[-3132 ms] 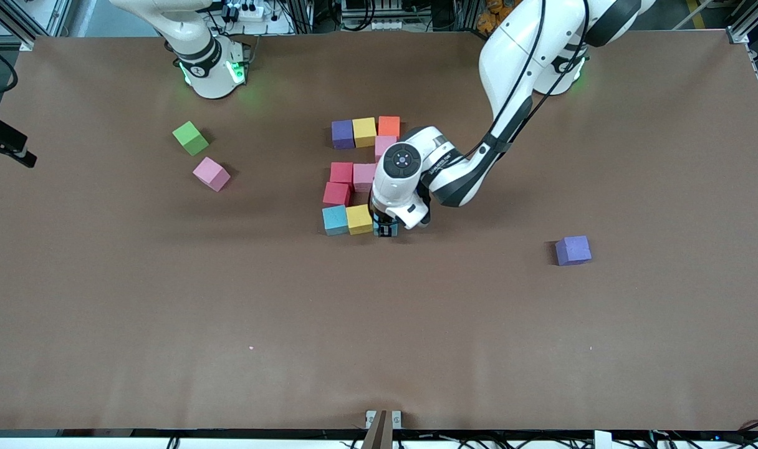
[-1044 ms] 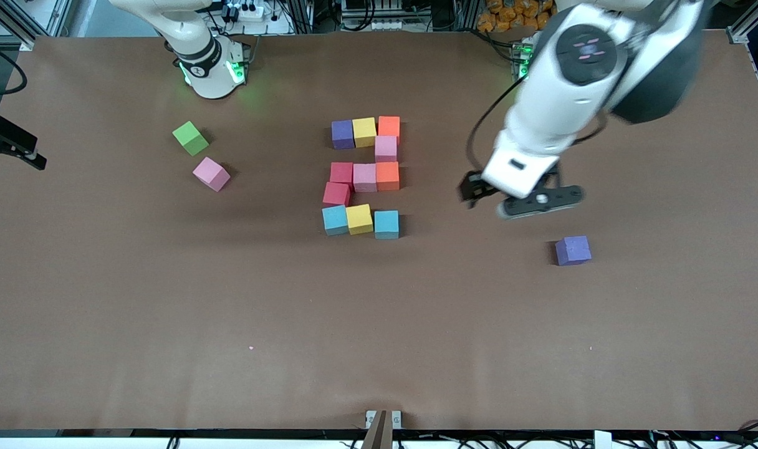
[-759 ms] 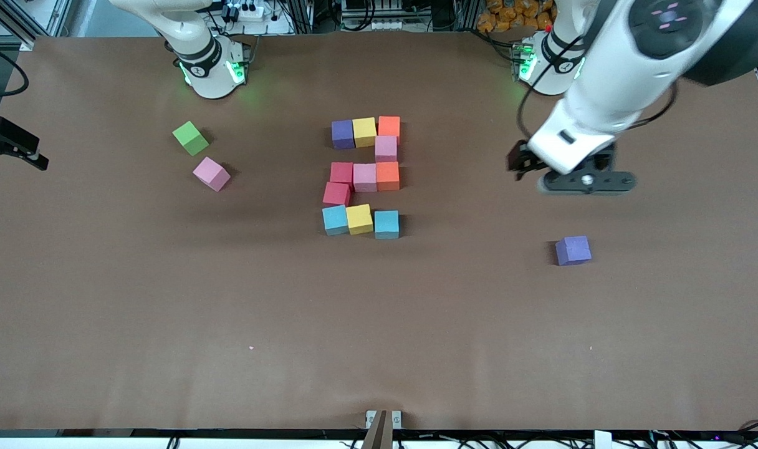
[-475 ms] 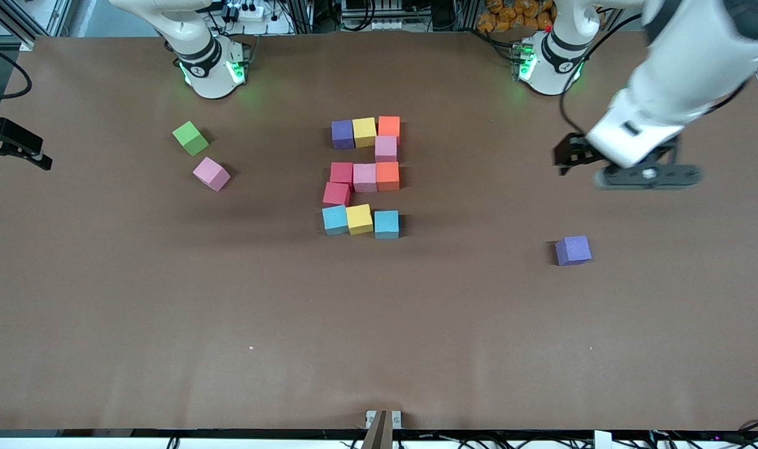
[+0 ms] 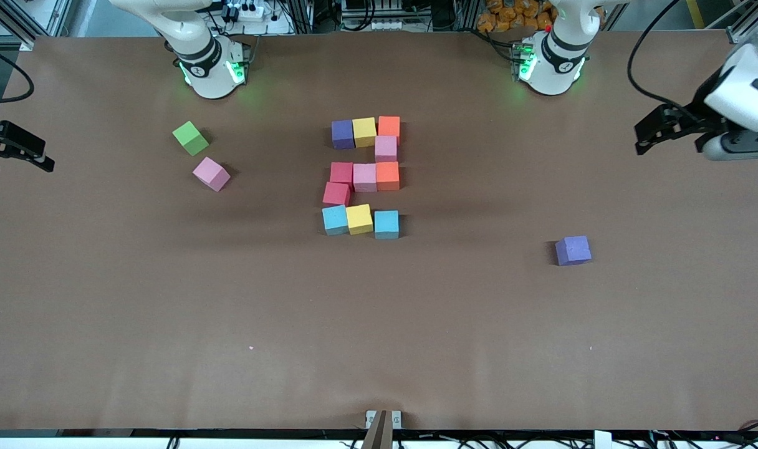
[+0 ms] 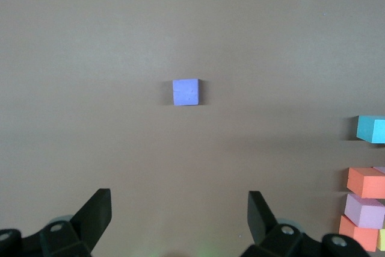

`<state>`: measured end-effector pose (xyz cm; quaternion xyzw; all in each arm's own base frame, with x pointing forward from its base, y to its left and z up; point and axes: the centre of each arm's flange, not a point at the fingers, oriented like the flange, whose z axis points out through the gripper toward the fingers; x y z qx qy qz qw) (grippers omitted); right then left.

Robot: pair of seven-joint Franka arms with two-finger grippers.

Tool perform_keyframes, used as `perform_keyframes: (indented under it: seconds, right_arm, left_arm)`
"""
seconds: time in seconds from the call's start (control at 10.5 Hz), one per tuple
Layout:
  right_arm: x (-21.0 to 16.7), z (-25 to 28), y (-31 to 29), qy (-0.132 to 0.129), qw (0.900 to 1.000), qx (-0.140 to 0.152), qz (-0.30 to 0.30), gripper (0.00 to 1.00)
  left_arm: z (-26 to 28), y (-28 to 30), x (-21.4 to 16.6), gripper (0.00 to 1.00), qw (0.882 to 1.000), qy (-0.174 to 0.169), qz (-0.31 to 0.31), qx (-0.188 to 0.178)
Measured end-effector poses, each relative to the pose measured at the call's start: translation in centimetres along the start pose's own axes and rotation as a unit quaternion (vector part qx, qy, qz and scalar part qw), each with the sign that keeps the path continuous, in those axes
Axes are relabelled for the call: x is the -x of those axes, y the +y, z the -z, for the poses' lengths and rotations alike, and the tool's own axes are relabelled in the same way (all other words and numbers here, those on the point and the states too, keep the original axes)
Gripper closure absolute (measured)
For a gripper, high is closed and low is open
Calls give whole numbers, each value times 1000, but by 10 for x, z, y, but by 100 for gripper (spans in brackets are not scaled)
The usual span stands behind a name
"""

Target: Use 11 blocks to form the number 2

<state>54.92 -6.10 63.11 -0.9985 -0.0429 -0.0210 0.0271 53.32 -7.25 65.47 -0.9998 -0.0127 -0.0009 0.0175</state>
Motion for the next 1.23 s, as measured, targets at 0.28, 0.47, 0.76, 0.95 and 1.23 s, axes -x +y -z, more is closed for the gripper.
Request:
perform_keyframes:
  seconds: [0.28, 0.47, 0.76, 0.95, 1.23]
  right_arm:
    - [0, 0, 0, 0, 1000, 0, 0, 0]
    - [0, 1, 0, 1, 1000, 0, 0, 0]
    - [0, 1, 0, 1, 1000, 0, 0, 0]
    - [0, 1, 0, 1, 1000, 0, 0, 0]
    - [0, 1, 0, 1, 1000, 0, 0, 0]
  left_arm:
    - [11, -33, 3, 0, 1000, 4, -3, 7]
    - [16, -41, 7, 0, 1000, 6, -5, 13]
    - [16, -40, 8, 0, 999, 6, -34, 16]
    - [19, -32, 9, 0, 999, 9, -43, 17]
    - [22, -23, 10, 0, 998, 11, -52, 17]
